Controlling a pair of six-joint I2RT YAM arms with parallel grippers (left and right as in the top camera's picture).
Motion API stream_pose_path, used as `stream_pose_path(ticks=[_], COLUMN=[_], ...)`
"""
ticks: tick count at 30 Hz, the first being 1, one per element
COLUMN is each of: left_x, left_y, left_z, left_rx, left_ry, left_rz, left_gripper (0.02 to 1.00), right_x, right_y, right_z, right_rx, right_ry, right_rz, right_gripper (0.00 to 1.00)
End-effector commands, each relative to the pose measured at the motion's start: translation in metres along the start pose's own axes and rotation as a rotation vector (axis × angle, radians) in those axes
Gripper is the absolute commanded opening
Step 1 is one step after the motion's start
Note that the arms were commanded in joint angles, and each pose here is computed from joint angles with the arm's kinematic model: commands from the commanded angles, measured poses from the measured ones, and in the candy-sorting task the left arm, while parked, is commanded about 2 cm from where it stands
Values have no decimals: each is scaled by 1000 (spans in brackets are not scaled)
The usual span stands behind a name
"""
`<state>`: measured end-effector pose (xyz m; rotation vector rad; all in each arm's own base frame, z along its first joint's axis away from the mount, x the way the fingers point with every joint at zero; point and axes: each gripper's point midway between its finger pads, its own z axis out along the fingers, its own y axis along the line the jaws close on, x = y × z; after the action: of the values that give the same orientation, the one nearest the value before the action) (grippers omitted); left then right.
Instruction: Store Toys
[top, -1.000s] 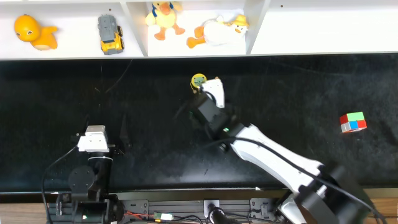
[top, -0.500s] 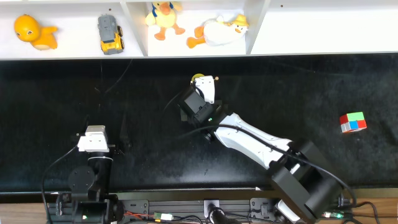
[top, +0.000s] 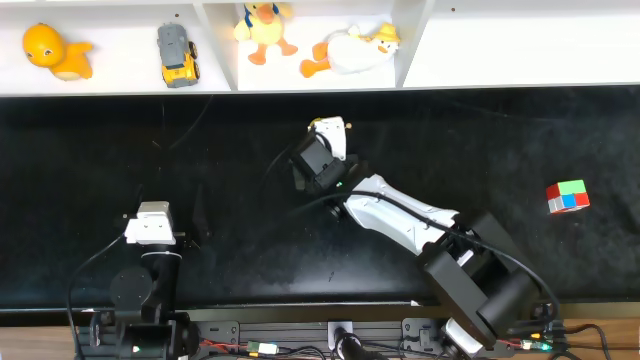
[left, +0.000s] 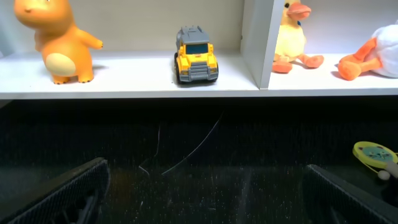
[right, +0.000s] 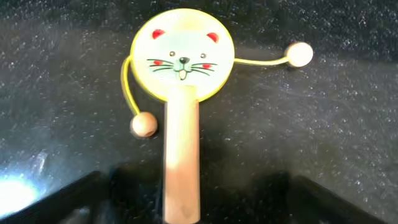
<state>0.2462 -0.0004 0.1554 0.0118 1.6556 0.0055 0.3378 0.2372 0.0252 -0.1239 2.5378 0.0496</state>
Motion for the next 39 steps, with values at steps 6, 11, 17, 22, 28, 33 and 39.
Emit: stream_pose_path(ticks=[6, 11, 17, 22, 28, 33, 39], left_x=[0, 0, 0, 0, 0, 0, 0], left_y=[3, 3, 3, 3, 3, 3, 3], left_z=[0, 0, 0, 0, 0, 0, 0], left_rx=[-13, -13, -13, -13, -13, -13, -13], left_ry=[-4, -5, -5, -5, -5, -5, -5], left_rz=[19, 19, 19, 19, 19, 19, 19], left_gripper=[998, 998, 998, 998, 998, 998, 998], right_x=[-6, -6, -5, 12, 40, 45, 19], right_y=[-2, -4, -6, -28, -85, -146, -184], right_z=[7, 8, 0, -27, -66, -98, -111], right_rx=[-36, -32, -32, -20, 1, 87, 102], right_ry=[30, 32, 41, 51, 16, 22, 11], right_rz=[-12, -8, -12, -16, 36, 16, -87], right_gripper=[373, 104, 45, 42, 45, 45, 45])
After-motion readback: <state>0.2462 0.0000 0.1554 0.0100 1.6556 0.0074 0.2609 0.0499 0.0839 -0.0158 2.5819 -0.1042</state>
